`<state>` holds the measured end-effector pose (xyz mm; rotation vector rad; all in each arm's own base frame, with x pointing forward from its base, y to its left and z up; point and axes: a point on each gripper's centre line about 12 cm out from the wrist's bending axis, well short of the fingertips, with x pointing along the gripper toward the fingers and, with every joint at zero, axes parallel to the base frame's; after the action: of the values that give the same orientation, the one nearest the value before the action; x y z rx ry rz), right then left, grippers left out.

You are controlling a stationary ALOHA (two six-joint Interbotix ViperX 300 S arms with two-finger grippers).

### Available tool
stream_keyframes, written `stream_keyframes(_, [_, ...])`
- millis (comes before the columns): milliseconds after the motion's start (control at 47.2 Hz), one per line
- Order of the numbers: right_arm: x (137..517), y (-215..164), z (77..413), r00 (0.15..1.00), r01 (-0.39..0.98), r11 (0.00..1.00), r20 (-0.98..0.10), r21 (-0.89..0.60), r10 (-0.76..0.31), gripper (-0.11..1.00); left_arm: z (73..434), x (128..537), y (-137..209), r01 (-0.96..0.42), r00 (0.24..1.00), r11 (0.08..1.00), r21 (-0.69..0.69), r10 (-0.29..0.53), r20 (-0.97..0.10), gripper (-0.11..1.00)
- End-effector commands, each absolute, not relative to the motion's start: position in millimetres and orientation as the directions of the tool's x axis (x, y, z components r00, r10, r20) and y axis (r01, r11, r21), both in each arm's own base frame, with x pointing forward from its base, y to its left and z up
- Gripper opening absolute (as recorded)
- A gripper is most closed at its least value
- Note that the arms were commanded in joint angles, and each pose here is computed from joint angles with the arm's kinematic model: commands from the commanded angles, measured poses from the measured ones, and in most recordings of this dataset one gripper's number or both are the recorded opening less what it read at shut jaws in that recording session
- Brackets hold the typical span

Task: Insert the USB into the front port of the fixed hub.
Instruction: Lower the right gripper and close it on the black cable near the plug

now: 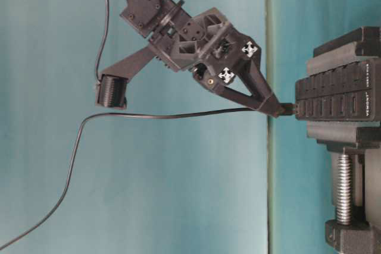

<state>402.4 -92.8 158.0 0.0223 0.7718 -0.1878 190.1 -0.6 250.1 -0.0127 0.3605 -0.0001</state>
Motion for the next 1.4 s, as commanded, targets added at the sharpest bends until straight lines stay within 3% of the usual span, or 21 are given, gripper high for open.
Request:
stream_keyframes(0, [408.1, -94.8, 171.5, 0.727, 0.177, 0.983, -0.666, -0.054, -0.168, 0.3, 255.5, 190.8, -0.9, 0.0, 0.941, 1.0, -0.011, -0.003, -0.34, 0.0])
stream_keyframes(254, [408.9, -93.0, 169.1, 0.725, 0.176, 0.983, -0.669, -0.05, -0.164, 0.26, 256.0, 189.7, -0.9, -0.001, 0.941, 1.0, -0.012, -0.003, -0.34, 0.0])
stream_keyframes(593, [412.5, -92.5, 176.7, 0.738, 0.175, 0.983, -0.654, -0.049, -0.164, 0.07, 254.8, 189.5, -0.9, -0.006, 0.939, 1.0, -0.027, -0.003, -0.343, 0.0])
stream_keyframes(1377, [412.7, -85.7, 177.3, 0.737, 0.168, 0.985, -0.659, -0.037, -0.151, 0.06, 254.8, 189.5, -0.9, -0.007, 0.939, 1.0, -0.028, -0.003, -0.343, 0.0])
